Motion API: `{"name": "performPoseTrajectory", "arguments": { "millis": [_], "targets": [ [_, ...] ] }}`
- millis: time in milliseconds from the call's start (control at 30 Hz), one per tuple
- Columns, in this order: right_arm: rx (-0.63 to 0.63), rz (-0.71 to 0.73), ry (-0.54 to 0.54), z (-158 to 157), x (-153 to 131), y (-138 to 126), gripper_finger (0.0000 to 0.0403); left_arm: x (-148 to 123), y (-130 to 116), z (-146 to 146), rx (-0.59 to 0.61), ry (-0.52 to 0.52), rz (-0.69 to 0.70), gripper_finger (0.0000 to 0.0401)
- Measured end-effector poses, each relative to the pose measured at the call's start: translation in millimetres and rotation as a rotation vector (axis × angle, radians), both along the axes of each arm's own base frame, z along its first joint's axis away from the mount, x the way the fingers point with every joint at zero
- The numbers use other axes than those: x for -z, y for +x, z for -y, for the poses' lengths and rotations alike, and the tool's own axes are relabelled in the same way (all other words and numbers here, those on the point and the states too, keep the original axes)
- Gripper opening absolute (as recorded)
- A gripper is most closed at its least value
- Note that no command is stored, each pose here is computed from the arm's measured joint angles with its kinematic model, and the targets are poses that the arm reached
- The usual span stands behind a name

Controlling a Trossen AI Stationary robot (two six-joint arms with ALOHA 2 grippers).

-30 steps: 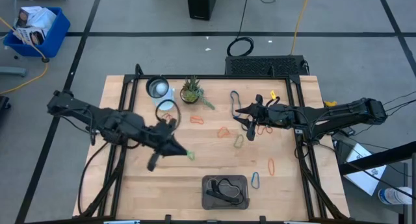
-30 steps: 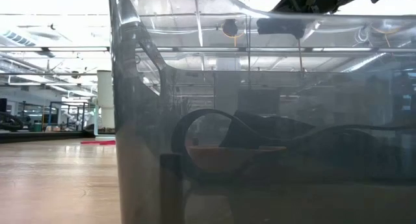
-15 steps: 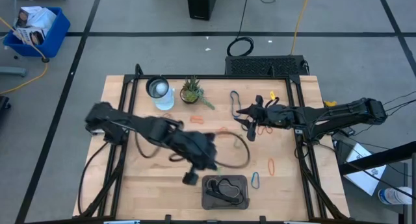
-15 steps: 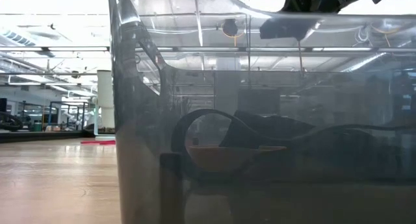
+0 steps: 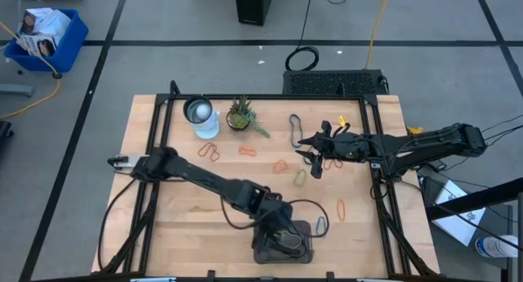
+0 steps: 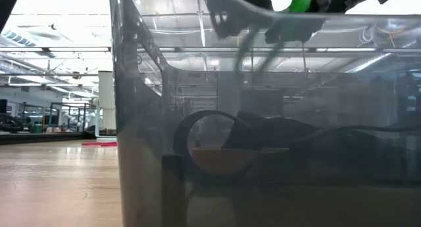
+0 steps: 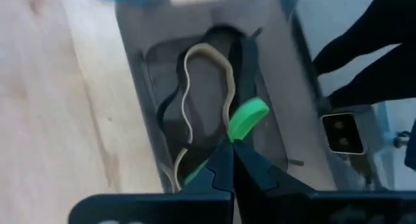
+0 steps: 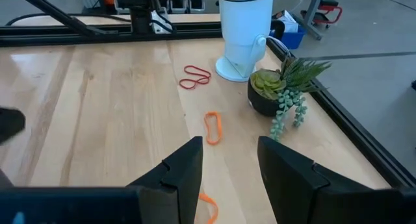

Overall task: Pick and place rubber bands into bin
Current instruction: Put the green rubber band into the black transparent bin

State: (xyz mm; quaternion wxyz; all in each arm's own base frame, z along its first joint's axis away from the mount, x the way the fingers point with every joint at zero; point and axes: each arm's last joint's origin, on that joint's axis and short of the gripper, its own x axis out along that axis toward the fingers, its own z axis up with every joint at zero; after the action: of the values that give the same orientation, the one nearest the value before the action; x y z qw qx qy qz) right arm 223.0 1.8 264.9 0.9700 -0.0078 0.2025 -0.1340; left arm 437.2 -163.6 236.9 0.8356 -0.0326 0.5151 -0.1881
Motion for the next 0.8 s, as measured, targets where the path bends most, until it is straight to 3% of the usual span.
{"name": "performPoseTrajectory", "arguments": {
  "millis": [267, 800],
  "targets": [
    [-0.003, -0.001, -0.005, 0.0, 0.0, 0.0, 0.0141, 44.0, 7.5, 10.6, -0.054, 0.001, -0.120, 0.0003],
    [-0.003, -0.001, -0.005, 0.0, 0.0, 0.0, 0.0141, 40.8, 8.4, 8.4, -0.172, -0.046, -0.148, 0.0050]
  ]
}}
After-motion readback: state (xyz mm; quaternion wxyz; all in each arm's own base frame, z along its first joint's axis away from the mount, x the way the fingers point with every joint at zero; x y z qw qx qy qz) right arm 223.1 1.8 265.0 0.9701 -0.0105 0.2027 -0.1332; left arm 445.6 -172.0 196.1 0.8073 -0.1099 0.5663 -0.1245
